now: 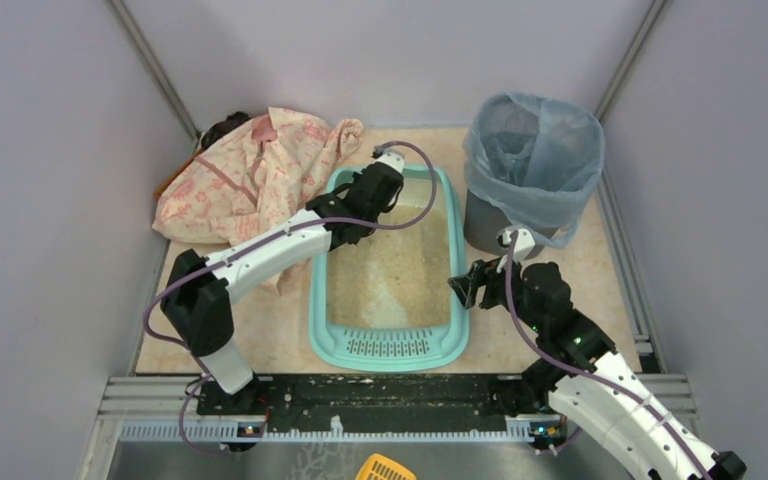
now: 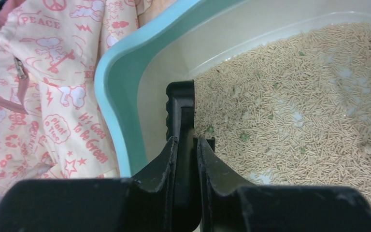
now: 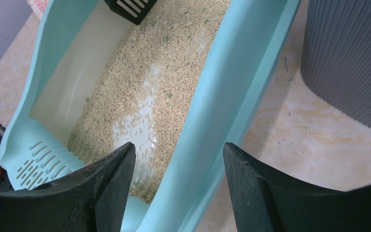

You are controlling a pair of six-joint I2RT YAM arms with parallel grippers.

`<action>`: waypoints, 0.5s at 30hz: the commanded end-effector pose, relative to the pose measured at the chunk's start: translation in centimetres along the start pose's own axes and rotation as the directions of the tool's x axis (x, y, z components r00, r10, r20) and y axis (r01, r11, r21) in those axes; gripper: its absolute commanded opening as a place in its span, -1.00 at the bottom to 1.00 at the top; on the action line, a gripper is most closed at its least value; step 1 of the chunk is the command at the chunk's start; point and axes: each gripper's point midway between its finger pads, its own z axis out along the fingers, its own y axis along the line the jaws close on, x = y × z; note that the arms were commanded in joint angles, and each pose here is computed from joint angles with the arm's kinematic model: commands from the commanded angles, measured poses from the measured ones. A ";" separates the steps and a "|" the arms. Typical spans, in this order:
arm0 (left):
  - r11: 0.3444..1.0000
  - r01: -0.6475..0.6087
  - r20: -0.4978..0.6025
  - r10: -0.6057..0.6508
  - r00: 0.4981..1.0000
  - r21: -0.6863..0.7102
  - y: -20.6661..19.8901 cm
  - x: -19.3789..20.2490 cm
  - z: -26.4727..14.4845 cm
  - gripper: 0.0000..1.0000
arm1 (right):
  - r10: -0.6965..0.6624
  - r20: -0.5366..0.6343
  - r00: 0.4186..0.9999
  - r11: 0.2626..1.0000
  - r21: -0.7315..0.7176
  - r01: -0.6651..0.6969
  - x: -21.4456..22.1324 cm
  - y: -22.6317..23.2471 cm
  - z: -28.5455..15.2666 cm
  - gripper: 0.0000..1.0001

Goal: Clean the litter box

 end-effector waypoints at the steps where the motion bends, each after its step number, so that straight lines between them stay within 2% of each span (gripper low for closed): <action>1: 0.997 0.049 -0.031 -0.047 0.998 0.064 -0.8 0.5 -0.5 -1.00 | 0.006 0.056 0.998 1.000 -0.027 -0.005 -1.5 0.7 0.1 0.35; 11: 0.938 0.158 -0.087 -0.138 0.987 0.309 -6.1 -1.2 -1.1 -1.00 | 0.006 0.058 0.998 1.000 -0.026 -0.004 -1.6 0.7 -0.1 0.35; 15: 0.923 0.168 -0.103 -0.141 0.985 0.346 -7.2 -1.4 -0.8 -1.00 | 0.006 0.064 0.998 1.000 -0.028 -0.005 -1.7 0.7 -0.2 0.35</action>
